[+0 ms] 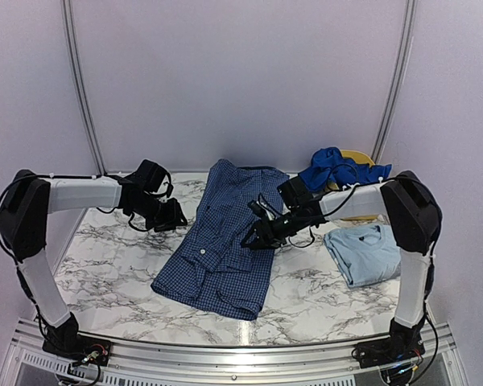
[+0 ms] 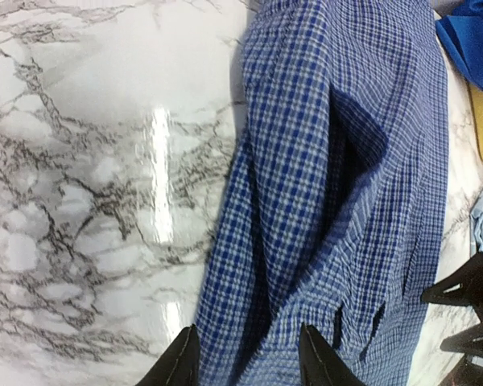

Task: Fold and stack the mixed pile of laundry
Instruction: Rotate the rectangle-folded shirt at the center of the board, then smooth out the rectangle-folded shirt at the center of the board.

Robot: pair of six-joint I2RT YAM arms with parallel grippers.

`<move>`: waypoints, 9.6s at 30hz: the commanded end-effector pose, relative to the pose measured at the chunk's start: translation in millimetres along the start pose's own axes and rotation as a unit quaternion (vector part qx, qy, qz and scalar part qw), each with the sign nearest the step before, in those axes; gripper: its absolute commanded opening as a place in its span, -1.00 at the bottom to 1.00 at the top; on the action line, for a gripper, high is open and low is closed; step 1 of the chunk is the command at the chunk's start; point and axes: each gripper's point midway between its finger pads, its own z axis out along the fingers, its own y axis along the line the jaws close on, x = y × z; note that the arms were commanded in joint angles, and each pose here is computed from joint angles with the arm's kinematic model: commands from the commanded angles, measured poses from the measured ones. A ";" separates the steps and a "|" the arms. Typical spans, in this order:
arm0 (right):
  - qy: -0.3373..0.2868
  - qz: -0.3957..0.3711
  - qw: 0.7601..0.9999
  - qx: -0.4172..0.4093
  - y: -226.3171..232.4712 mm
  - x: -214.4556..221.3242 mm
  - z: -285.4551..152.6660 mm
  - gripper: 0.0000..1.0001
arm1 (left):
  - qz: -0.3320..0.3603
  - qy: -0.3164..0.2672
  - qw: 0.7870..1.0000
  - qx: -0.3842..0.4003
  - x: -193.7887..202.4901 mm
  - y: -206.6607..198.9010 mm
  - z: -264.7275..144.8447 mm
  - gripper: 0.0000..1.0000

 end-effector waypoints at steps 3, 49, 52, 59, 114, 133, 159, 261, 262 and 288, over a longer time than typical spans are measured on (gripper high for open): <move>0.036 0.022 0.999 0.024 -28.3 19.9 13.1 0.06 | 0.018 0.029 0.999 -0.018 4.4 22.4 15.7 -0.02; 0.090 0.050 0.989 0.102 -30.5 81.6 0.1 0.04 | 0.043 -0.056 0.997 0.043 -151.6 -59.4 132.9 -0.22; 0.104 0.063 0.986 0.114 -41.5 96.5 -1.6 0.02 | 0.032 -0.039 0.998 0.034 -139.0 -49.8 139.9 -0.79; 0.107 0.091 0.974 0.179 -102.4 102.8 -38.4 -0.06 | -0.018 -0.049 0.997 -0.057 -77.9 7.7 74.5 -1.00; -0.014 0.142 0.969 0.204 -65.0 94.2 -129.8 0.30 | -0.051 0.045 0.996 -0.064 22.4 149.2 -67.2 0.21; -0.016 0.159 0.961 0.225 -85.3 101.0 -124.3 -0.07 | -0.052 0.051 0.994 -0.082 23.7 164.1 -71.3 0.42; 0.019 0.166 0.962 0.215 -93.9 123.4 -112.7 -1.00 | -0.056 0.072 0.993 -0.072 20.6 169.0 -55.7 -0.95; 0.093 -0.027 0.962 0.254 -122.5 50.9 -107.9 -0.48 | 0.311 0.077 0.945 0.056 -45.7 -39.3 89.7 0.68; 0.094 -0.026 0.963 0.253 -122.5 51.4 -107.9 -0.53 | 0.311 0.080 0.945 0.059 -44.1 -39.1 91.5 0.67; 0.042 -0.040 0.955 0.290 -106.1 30.4 -143.0 -1.00 | 0.357 0.024 0.930 0.078 -67.0 -68.9 43.3 -1.00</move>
